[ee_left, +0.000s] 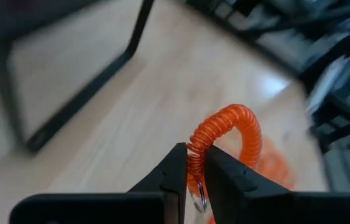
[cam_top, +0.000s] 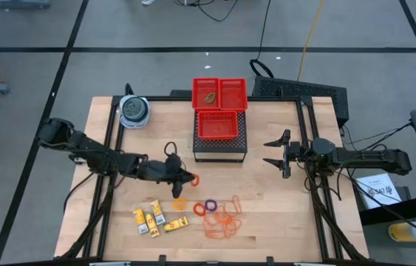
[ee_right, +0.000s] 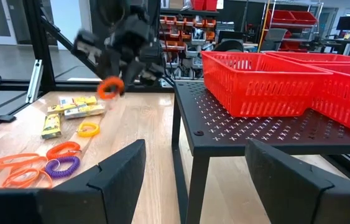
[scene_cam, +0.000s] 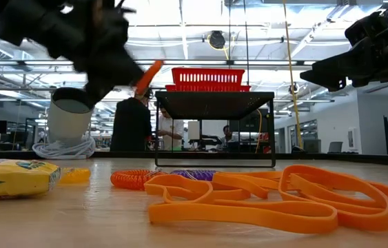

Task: Pick & Place Office Desk Supplies
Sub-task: Put the orange spring keychain in the top left red bin on the shelf

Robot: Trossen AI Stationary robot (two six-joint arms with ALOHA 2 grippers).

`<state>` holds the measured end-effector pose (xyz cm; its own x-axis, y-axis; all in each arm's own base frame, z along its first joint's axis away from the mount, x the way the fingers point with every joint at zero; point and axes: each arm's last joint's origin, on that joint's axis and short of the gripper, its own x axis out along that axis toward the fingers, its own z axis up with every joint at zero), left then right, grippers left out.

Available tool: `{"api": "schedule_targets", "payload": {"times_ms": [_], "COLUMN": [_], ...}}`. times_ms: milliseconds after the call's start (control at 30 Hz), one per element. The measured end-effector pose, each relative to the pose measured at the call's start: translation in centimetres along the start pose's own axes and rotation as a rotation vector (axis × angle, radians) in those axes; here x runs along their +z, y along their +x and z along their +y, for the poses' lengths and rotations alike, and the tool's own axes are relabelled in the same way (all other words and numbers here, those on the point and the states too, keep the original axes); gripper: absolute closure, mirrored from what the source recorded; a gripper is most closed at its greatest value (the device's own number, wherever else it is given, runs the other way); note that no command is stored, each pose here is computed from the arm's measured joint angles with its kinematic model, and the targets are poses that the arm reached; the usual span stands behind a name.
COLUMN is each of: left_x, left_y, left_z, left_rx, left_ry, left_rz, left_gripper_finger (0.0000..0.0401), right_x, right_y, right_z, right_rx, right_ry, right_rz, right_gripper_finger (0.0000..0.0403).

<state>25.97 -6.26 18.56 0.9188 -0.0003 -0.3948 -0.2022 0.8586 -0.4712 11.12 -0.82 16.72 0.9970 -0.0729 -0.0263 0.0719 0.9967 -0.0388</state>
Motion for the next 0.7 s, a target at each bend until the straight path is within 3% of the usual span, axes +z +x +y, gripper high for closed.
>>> {"api": "schedule_targets", "payload": {"times_ms": [167,300,467,700], "left_x": [2.3,4.0,5.7,7.3], "left_y": [-0.1,-0.3,-0.5,-0.4], "left_z": [-0.6,-0.5,0.4,2.7], "left_rx": [-0.146,-0.172,-0.149,-0.044], "left_ry": [0.102,0.184,0.253,0.293], "left_rz": [-0.179,-0.319,-0.443,-0.501], "left_gripper_finger": [0.0350,0.0350,0.0350,0.0350], "right_x": [0.0,0.0,0.0,0.0], "right_y": [0.0,0.0,0.0,0.0], "right_z": [0.0,0.0,0.0,0.0], "right_rx": [0.000,-0.001,0.000,0.000], "right_ry": [0.000,0.000,0.000,0.000], "right_rz": [0.000,0.000,0.000,0.000], "right_gripper_finger": [0.0135,0.0135,0.0135,0.0136]}}
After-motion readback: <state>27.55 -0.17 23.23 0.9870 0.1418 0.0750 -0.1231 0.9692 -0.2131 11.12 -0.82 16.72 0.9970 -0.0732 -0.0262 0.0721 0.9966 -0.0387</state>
